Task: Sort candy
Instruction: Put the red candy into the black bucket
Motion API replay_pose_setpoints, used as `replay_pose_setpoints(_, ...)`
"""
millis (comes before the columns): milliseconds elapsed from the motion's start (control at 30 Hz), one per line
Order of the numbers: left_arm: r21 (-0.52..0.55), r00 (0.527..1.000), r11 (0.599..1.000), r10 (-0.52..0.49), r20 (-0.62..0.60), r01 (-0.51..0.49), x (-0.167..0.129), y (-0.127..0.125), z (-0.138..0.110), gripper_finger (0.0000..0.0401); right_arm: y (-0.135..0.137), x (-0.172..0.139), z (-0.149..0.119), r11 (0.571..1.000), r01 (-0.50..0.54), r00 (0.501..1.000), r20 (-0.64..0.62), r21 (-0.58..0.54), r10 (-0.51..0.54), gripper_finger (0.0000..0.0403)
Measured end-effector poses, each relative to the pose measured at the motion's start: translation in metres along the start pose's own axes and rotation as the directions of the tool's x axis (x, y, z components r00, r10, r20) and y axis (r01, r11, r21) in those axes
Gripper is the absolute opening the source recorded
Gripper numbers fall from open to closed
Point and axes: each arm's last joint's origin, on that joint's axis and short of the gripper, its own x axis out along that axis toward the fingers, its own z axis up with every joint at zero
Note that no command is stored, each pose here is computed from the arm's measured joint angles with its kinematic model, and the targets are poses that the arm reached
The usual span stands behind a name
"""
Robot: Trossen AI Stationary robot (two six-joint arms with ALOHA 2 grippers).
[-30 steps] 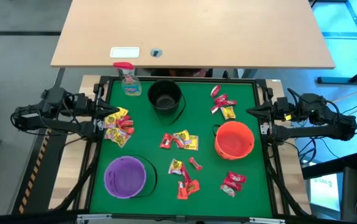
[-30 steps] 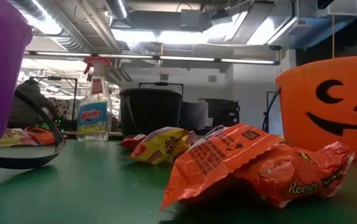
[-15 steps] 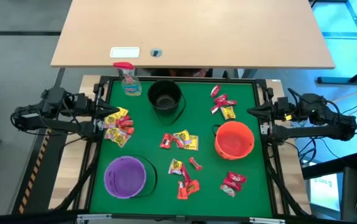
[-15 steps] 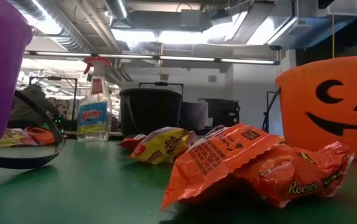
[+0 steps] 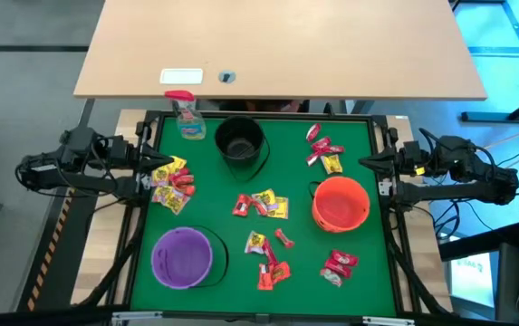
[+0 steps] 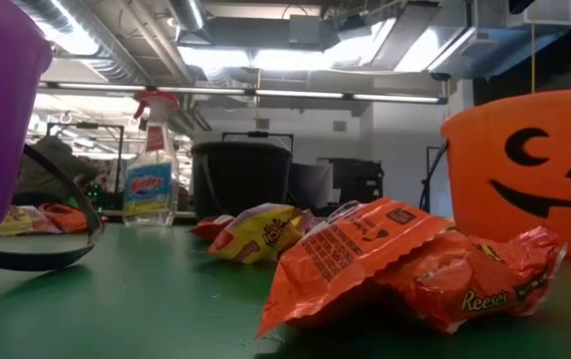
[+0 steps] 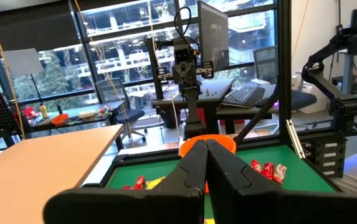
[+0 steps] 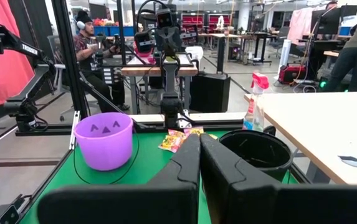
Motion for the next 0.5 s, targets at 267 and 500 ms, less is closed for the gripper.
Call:
replay_pose_setpoints(267,0.000,1.000,1.000,0.000,0.000,0.000,0.0000,0.0000,0.0000,0.0000,-0.0010,0.0000,-0.0001,0.999,0.034,0.999,-0.001,-0.029,-0.034,0.0012)
replay_pose_setpoints(500,0.000,1.000,1.000,0.000,-0.001,0.000,0.0001,0.0000,-0.0001,0.0000,-0.0010,0.0000,0.0005,0.999,0.034,0.999,0.005,-0.028,-0.034,0.0012)
